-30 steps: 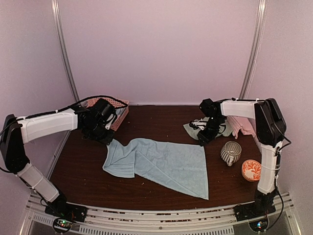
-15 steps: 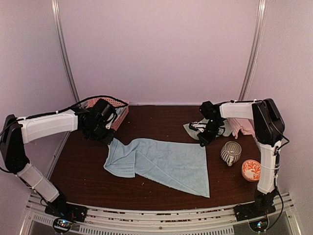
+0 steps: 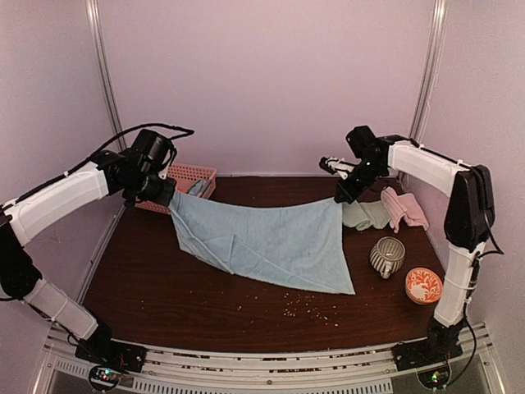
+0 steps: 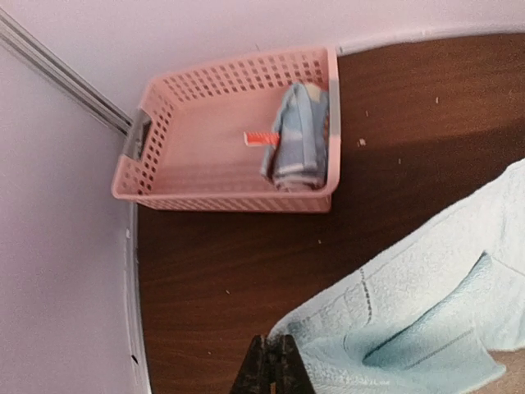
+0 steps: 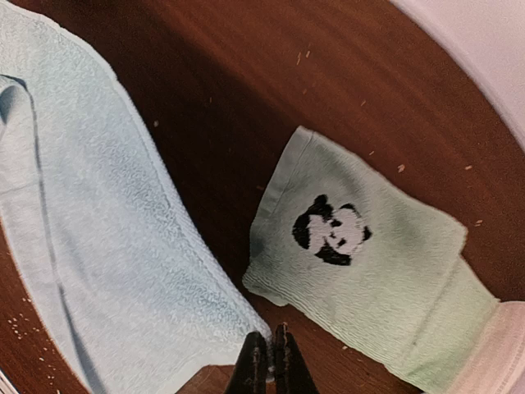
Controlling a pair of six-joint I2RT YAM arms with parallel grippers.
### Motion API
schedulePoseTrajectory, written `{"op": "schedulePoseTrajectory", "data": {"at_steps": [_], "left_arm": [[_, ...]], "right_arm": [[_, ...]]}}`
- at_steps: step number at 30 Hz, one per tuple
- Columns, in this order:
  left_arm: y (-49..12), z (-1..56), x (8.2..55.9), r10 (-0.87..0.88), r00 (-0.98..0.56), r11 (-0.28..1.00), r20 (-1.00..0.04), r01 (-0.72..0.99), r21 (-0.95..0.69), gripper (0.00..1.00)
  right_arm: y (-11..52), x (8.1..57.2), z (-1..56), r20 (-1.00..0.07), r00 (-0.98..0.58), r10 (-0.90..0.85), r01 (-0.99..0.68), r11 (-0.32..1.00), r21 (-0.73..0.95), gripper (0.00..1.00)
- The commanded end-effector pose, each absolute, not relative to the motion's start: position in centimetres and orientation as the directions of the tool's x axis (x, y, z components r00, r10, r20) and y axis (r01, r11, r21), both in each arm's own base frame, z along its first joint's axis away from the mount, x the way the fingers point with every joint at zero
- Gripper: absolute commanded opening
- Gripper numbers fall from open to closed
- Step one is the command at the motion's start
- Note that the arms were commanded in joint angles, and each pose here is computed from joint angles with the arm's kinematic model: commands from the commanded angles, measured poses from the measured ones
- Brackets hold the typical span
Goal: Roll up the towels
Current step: Flatten out the towel at the center of the board.
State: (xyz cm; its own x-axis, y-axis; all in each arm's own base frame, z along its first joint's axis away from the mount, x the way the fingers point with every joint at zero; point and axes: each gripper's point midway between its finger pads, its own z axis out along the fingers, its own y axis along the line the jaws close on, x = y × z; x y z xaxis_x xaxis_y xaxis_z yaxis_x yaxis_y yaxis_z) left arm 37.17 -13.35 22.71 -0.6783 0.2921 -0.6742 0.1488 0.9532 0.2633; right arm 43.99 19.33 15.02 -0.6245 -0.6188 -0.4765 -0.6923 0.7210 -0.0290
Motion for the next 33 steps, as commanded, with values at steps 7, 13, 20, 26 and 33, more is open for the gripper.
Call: {"op": "schedulePoseTrajectory", "data": {"at_steps": [7, 13, 20, 26, 33], "left_arm": [[-9.1, 33.7, 33.3, 0.227, -0.509, 0.968, -0.83, 0.027, 0.248, 0.0], [-9.9, 36.3, 29.2, 0.193, -0.397, 0.975, -0.897, 0.176, 0.133, 0.0], [-10.0, 40.5, 23.4, 0.108, -0.241, 0.942, -0.965, 0.334, 0.022, 0.0], [-10.5, 39.8, 23.0, 0.076, -0.278, 0.933, -0.958, 0.358, -0.03, 0.0], [-10.2, 24.6, 30.9, 0.169, -0.658, 0.986, -0.734, 0.117, 0.122, 0.0]], "right_arm": [[17.6, 39.6, 31.3, -0.792, -0.392, -0.468, -0.707, 0.704, -0.066, 0.0], [19.1, 31.8, 33.9, -0.864, -0.242, -0.441, -0.844, 0.535, -0.036, 0.0], [18.9, 22.5, 36.7, -0.901, -0.083, -0.426, -0.927, 0.364, -0.087, 0.0], [19.1, 22.1, 35.0, -0.891, -0.145, -0.43, -0.937, 0.35, -0.017, 0.0], [17.2, 31.9, 23.8, -0.75, -0.431, -0.502, -0.782, 0.622, 0.033, 0.0]]}}
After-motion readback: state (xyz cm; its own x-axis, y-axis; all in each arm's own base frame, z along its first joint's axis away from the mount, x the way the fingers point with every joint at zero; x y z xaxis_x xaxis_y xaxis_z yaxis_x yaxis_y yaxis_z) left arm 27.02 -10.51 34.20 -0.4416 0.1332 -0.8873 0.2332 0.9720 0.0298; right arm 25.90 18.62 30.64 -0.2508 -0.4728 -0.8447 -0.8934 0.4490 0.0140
